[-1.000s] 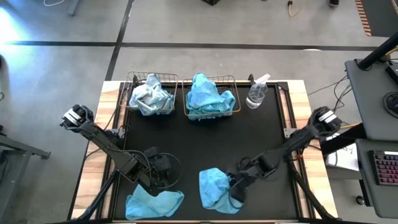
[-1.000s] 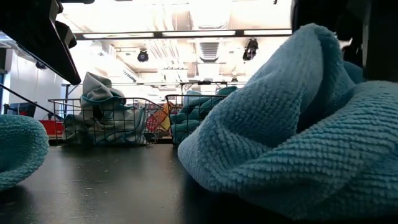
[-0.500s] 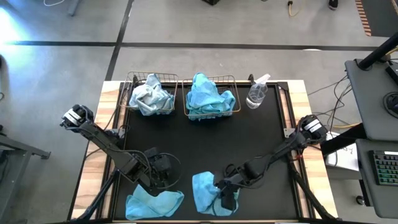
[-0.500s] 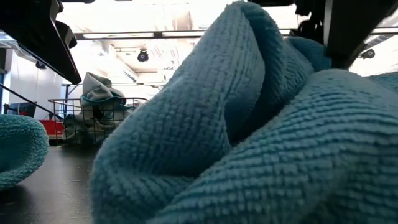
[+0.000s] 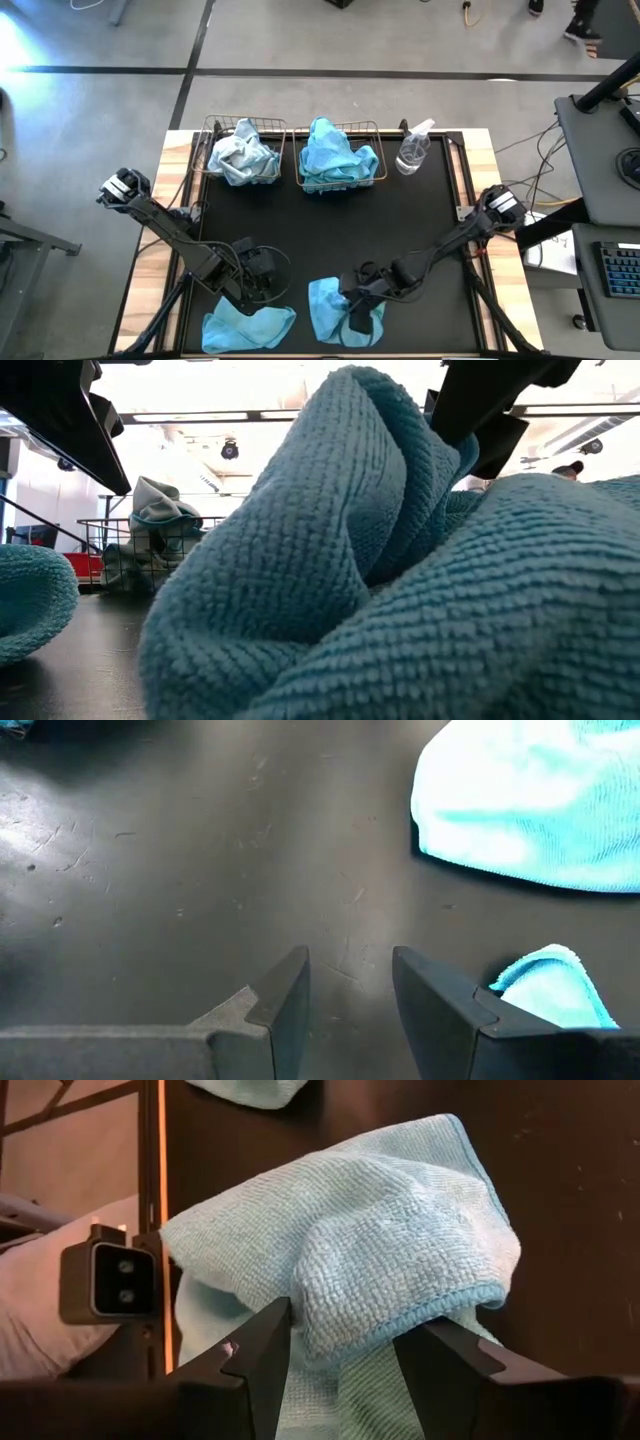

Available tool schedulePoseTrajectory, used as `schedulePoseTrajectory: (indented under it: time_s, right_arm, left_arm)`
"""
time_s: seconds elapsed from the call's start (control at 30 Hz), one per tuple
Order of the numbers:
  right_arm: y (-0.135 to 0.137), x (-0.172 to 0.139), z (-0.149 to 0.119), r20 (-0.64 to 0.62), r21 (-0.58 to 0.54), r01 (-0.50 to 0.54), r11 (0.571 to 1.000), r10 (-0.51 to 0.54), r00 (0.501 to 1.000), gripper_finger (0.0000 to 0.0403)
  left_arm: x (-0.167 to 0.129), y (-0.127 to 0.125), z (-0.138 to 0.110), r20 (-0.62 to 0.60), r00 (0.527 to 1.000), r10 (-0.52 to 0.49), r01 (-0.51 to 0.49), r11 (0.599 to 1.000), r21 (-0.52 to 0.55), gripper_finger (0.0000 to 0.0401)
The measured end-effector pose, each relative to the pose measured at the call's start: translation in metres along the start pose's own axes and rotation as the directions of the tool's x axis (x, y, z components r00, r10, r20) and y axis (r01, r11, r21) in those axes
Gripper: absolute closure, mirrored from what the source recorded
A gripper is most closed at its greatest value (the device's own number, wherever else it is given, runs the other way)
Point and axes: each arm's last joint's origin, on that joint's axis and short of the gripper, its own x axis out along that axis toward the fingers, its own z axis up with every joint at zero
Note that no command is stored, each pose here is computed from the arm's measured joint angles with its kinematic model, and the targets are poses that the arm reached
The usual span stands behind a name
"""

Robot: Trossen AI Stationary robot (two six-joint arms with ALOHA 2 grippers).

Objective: Sort microfiber towel by color & place in baskets
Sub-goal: Put the blue microfiber towel into the right wire basket

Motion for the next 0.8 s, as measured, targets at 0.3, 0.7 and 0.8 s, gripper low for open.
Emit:
schedulePoseTrajectory:
  time_s: [0.3, 0.7, 0.8]
  right_arm:
    - [-0.002, 0.008, -0.002, -0.005, 0.000, 0.019, 1.000, -0.019, 1.000, 0.0274]
    - [0.000, -0.008, 0.004, 0.018, 0.008, -0.013, 1.000, 0.013, 1.000, 0.0393]
    - [0.002, -0.029, 0.012, 0.070, 0.015, -0.045, 0.999, 0.044, 0.997, 0.0394]
  left_arm:
    - [0.000, 0.000, 0.000, 0.000, 1.000, 0.000, 0.000, 1.000, 0.000, 0.0272]
    - [0.000, 0.000, 0.000, 0.000, 1.000, 0.000, 0.000, 1.000, 0.000, 0.0272]
    - [0.000, 0.000, 0.000, 0.000, 1.000, 0.001, -0.001, 1.000, 0.001, 0.0272]
